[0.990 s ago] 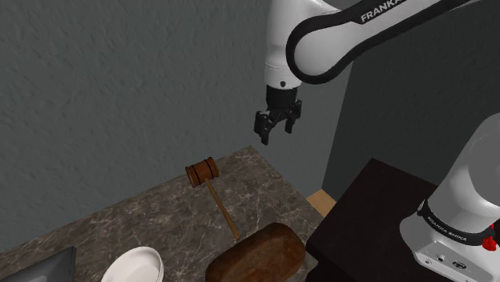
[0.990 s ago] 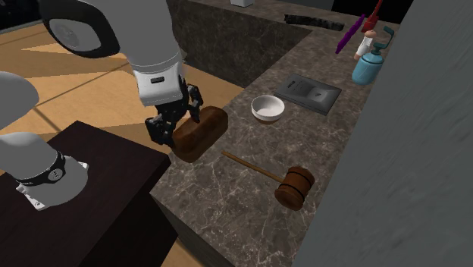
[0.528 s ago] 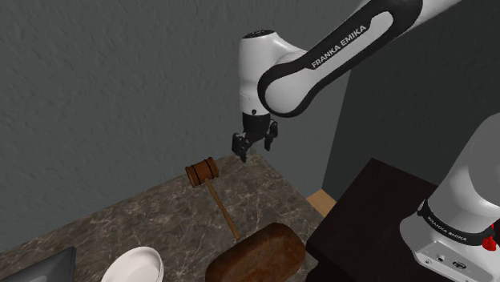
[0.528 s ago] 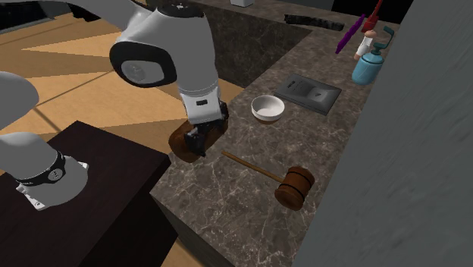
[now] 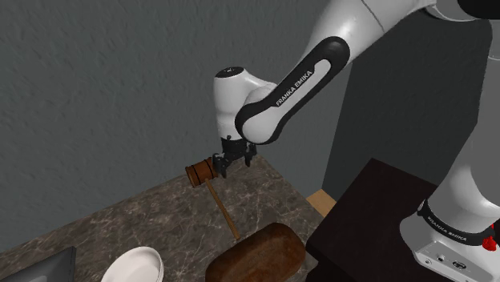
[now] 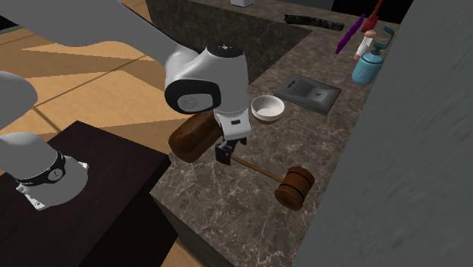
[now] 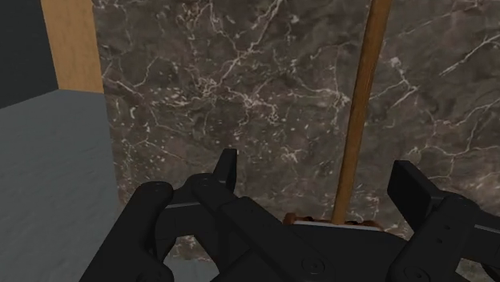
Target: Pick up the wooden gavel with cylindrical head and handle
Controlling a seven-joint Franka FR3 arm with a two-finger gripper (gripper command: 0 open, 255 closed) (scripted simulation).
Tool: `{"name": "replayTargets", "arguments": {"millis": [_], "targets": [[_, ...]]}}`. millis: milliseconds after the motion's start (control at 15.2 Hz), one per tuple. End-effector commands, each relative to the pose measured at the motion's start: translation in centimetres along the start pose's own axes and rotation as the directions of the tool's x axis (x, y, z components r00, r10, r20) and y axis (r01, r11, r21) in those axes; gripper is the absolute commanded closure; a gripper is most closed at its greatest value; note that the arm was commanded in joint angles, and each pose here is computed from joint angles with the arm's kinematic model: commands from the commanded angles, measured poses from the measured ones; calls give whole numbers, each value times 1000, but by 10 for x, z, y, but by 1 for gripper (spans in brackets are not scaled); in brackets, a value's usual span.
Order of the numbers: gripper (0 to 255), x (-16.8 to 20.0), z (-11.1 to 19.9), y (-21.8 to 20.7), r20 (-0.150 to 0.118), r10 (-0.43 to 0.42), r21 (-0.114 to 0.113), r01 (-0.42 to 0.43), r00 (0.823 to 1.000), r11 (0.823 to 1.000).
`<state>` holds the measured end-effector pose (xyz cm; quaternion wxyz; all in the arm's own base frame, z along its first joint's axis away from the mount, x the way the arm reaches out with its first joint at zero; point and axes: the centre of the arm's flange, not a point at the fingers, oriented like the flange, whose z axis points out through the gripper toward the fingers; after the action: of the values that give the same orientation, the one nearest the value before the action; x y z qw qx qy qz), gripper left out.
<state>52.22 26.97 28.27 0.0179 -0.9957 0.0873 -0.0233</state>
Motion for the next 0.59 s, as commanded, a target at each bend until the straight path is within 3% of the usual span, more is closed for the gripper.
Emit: {"name": "replayTargets", "arguments": {"millis": [0, 528], "targets": [[0, 12, 22, -15, -2, 7, -3, -7, 1000, 1000], [0, 56, 103, -68, -8, 33, -12, -34, 999, 999]]}}
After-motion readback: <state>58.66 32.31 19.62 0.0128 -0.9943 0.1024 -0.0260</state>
